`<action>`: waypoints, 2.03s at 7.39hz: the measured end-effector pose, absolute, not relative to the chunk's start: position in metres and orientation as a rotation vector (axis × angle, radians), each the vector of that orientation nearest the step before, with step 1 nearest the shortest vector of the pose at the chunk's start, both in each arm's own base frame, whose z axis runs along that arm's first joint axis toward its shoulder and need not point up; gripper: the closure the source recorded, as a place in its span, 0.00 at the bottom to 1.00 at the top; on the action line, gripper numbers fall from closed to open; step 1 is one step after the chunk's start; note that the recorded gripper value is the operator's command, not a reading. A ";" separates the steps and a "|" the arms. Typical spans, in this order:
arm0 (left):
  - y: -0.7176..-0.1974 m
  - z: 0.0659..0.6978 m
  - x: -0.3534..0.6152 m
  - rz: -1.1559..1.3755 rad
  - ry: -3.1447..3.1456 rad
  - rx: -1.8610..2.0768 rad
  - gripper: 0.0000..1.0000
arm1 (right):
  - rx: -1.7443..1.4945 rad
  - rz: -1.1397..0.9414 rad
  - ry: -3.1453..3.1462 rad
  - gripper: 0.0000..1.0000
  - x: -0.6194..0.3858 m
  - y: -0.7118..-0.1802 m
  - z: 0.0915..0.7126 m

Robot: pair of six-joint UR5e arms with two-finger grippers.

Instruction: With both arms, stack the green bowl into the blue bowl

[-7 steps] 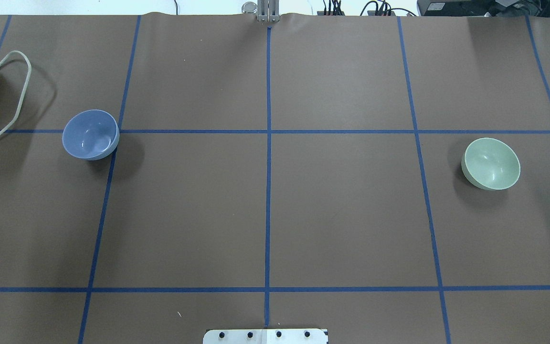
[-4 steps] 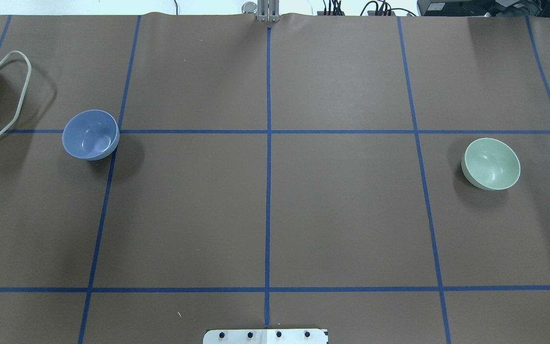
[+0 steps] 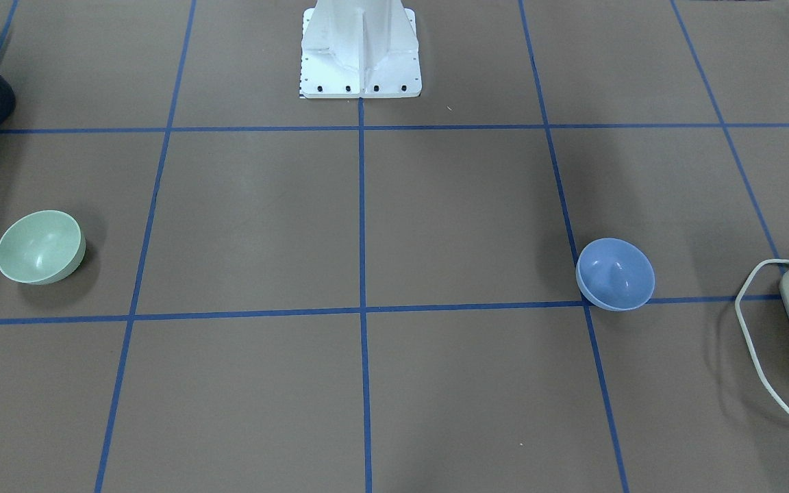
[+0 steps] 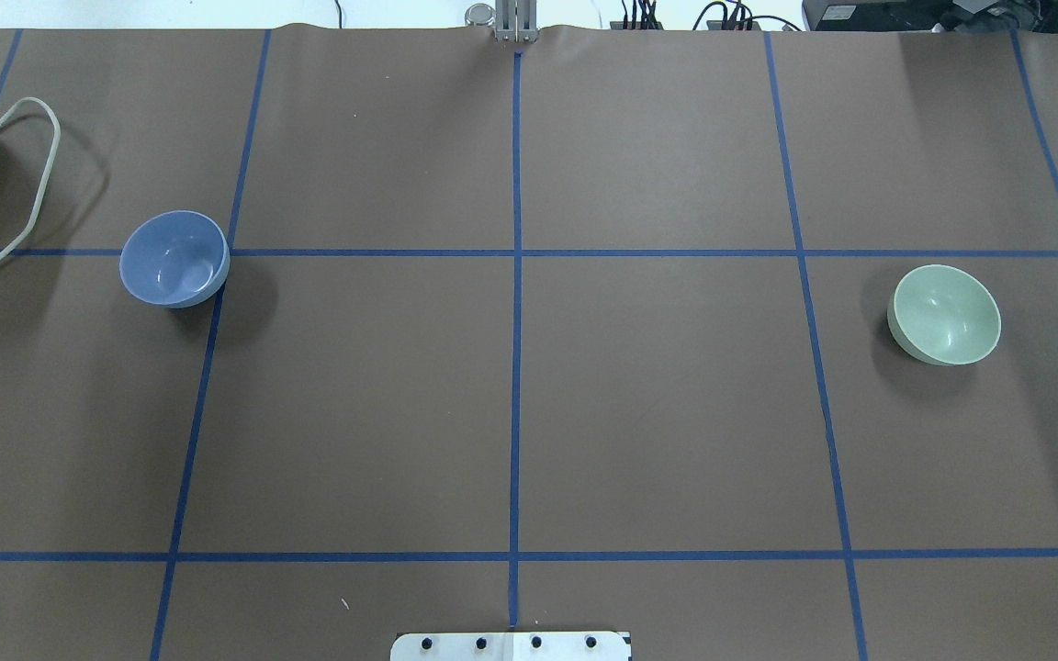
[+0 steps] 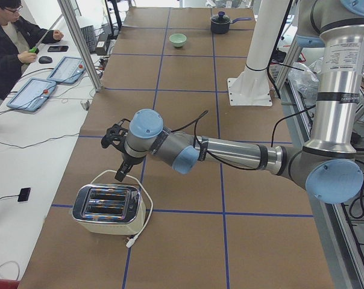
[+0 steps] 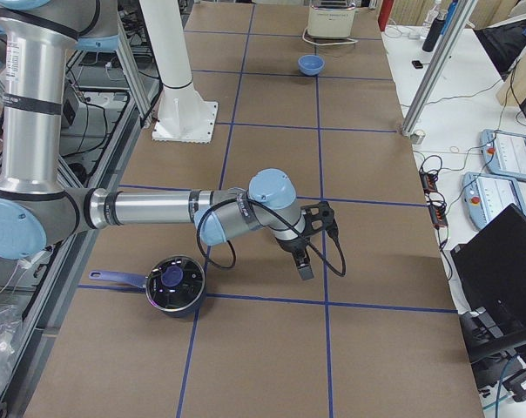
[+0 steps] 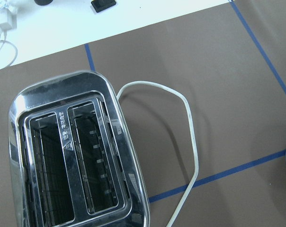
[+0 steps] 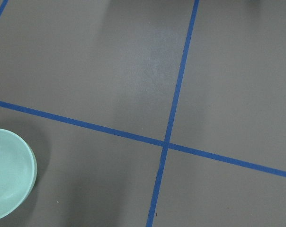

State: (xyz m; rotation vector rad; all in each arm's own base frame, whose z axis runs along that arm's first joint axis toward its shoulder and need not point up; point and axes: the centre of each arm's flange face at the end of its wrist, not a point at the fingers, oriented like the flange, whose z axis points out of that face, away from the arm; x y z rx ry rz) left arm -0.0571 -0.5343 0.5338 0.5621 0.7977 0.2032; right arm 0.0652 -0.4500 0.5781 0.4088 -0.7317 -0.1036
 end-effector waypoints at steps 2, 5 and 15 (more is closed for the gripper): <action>-0.554 0.515 0.021 0.327 0.839 0.569 0.01 | 0.408 -0.050 -0.770 0.00 0.046 -0.461 0.559; -0.562 0.501 0.139 0.162 0.896 0.390 0.03 | 0.359 -0.047 -0.819 0.00 -0.011 -0.481 0.534; -0.569 0.512 0.283 0.093 0.816 0.284 1.00 | 0.337 -0.045 -0.827 0.00 -0.033 -0.485 0.529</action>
